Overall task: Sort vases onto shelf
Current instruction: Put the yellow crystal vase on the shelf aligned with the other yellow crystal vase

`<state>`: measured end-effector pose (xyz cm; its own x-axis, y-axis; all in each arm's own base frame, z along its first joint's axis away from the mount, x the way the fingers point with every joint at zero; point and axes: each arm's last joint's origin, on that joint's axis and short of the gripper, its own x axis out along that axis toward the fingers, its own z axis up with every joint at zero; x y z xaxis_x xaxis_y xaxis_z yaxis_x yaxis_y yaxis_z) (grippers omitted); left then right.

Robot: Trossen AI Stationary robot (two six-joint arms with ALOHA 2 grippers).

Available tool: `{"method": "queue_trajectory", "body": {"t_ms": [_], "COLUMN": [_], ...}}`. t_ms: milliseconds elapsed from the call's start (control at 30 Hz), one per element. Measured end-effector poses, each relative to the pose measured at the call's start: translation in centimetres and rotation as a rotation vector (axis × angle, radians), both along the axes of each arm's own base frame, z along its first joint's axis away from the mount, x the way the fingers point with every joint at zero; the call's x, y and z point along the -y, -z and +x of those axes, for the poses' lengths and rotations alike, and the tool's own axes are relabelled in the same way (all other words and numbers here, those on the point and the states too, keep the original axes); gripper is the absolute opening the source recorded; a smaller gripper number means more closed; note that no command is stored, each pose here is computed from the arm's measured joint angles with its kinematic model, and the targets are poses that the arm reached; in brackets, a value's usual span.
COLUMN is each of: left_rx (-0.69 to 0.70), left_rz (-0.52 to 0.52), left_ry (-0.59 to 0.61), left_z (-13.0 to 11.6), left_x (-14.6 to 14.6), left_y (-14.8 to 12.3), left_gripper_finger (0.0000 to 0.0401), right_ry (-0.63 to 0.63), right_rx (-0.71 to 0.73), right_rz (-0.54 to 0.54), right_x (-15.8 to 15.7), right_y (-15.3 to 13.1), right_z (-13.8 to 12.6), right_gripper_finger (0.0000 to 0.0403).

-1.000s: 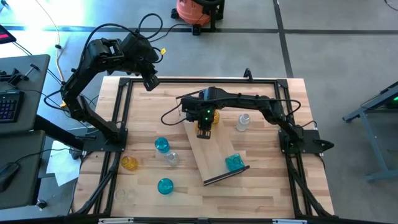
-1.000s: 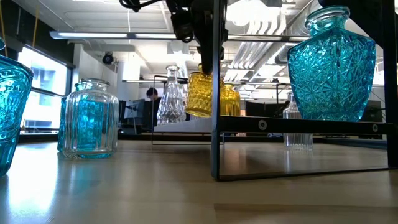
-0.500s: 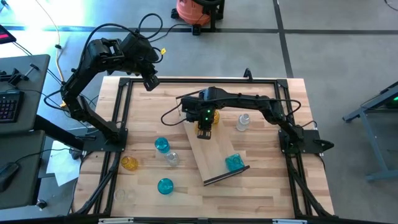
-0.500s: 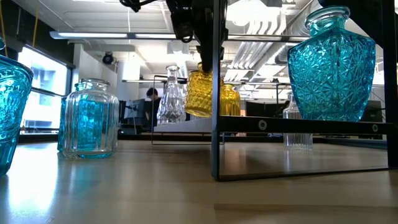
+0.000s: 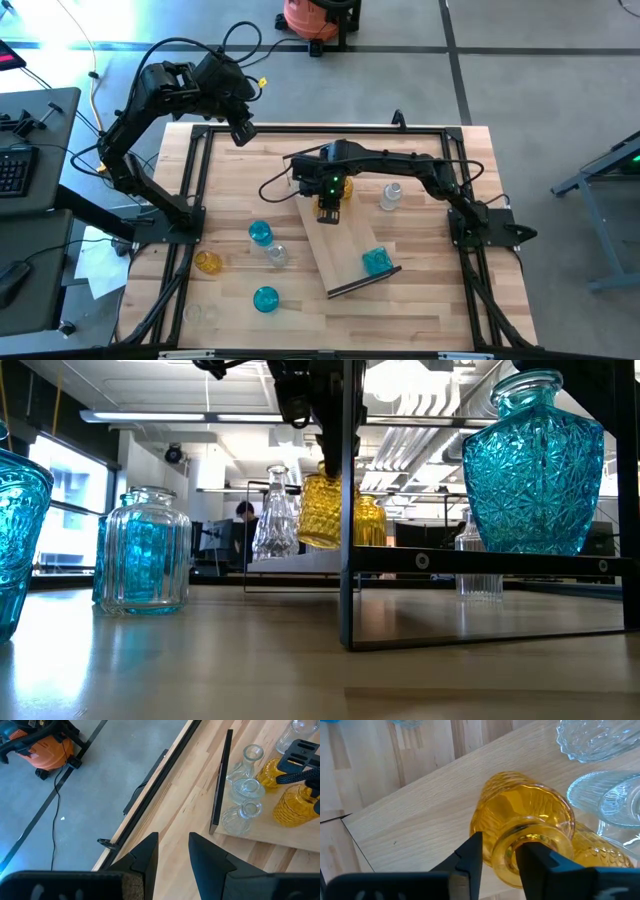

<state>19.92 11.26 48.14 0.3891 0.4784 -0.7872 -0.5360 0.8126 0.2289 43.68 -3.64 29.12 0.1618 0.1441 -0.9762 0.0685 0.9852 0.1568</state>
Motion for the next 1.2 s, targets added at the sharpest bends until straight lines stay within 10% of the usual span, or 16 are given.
{"method": "queue_trajectory", "body": {"t_ms": [1200], "left_rx": [0.001], "left_rz": [-0.018], "left_ry": [0.054], "left_z": [0.1], "left_x": [0.1], "left_y": [0.0], "left_gripper_finger": [0.0102], "right_ry": [-0.005], "right_rx": [-0.1], "right_rz": [0.006], "right_x": [-0.2], "right_y": [2.0], "right_z": [0.8], "right_gripper_finger": [0.0113]}}
